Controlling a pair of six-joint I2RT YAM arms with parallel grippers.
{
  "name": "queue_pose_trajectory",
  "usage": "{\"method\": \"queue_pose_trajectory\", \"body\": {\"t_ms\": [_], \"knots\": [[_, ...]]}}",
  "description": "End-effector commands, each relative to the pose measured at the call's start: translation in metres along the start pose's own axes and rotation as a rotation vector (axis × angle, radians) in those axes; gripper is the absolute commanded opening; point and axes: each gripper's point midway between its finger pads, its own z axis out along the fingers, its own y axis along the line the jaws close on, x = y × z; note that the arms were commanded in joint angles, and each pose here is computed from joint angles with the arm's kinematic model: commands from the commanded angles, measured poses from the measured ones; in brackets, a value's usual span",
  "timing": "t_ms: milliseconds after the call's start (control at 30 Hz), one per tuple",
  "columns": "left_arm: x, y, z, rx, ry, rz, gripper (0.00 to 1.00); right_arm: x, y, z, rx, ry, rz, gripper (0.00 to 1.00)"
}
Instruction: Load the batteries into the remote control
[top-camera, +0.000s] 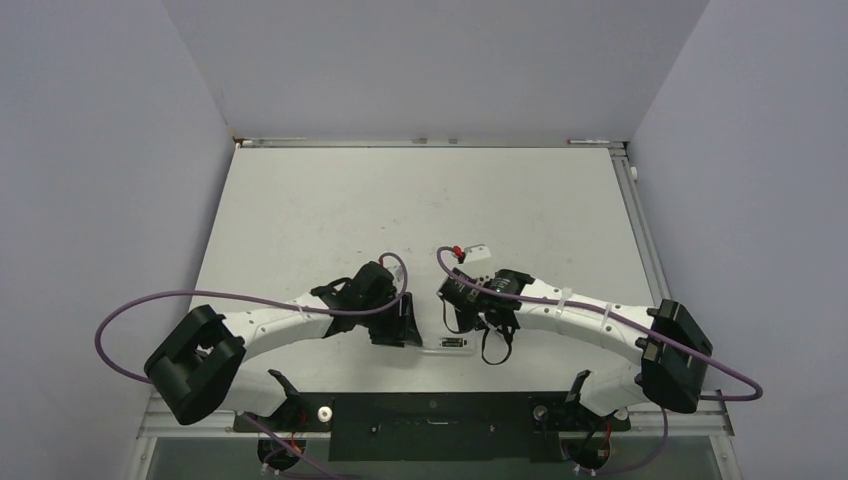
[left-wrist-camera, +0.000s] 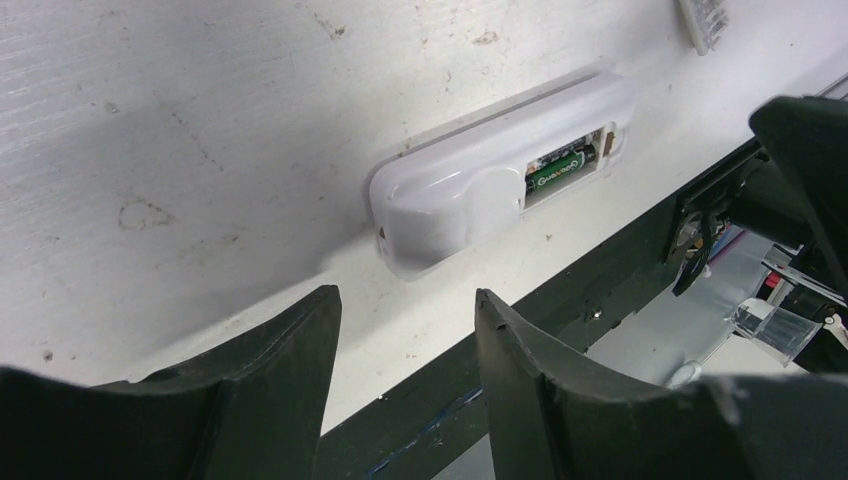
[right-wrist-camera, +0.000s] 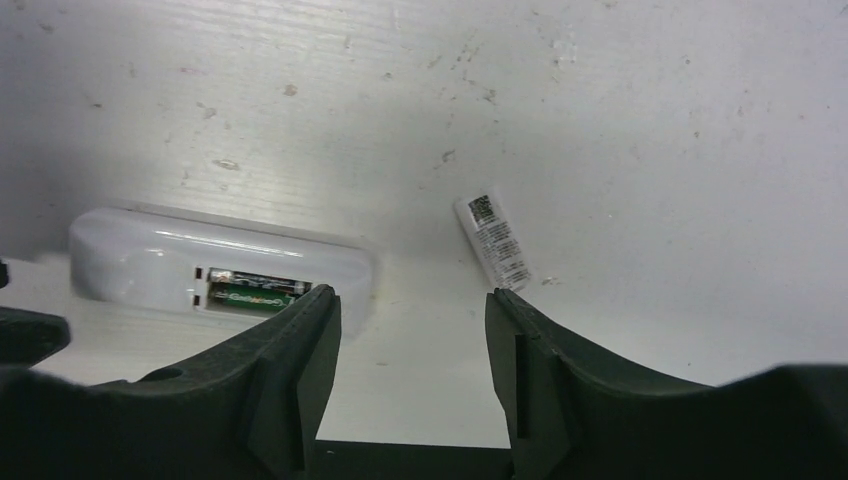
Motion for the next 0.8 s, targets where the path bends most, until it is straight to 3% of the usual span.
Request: {"method": "queue_pose_trajectory", "body": {"t_ms": [0, 433, 767], "knots": [[-0.01, -0.009, -0.013, 0.016, -0.047, 0.006, 0.5, 0.003, -0.013, 0.003, -0.016, 0.01, 0.001, 0.56], [-0.001, -0.012, -0.03, 0.06, -0.066, 0.012, 0.64, 0.034, -0.033, 0.03, -0.064, 0.138, 0.063, 0.74], [0.007, -0.011, -0.038, 0.082, -0.067, -0.003, 0.67, 0.044, -0.031, 0.049, -0.14, 0.201, 0.115, 0.72]]}}
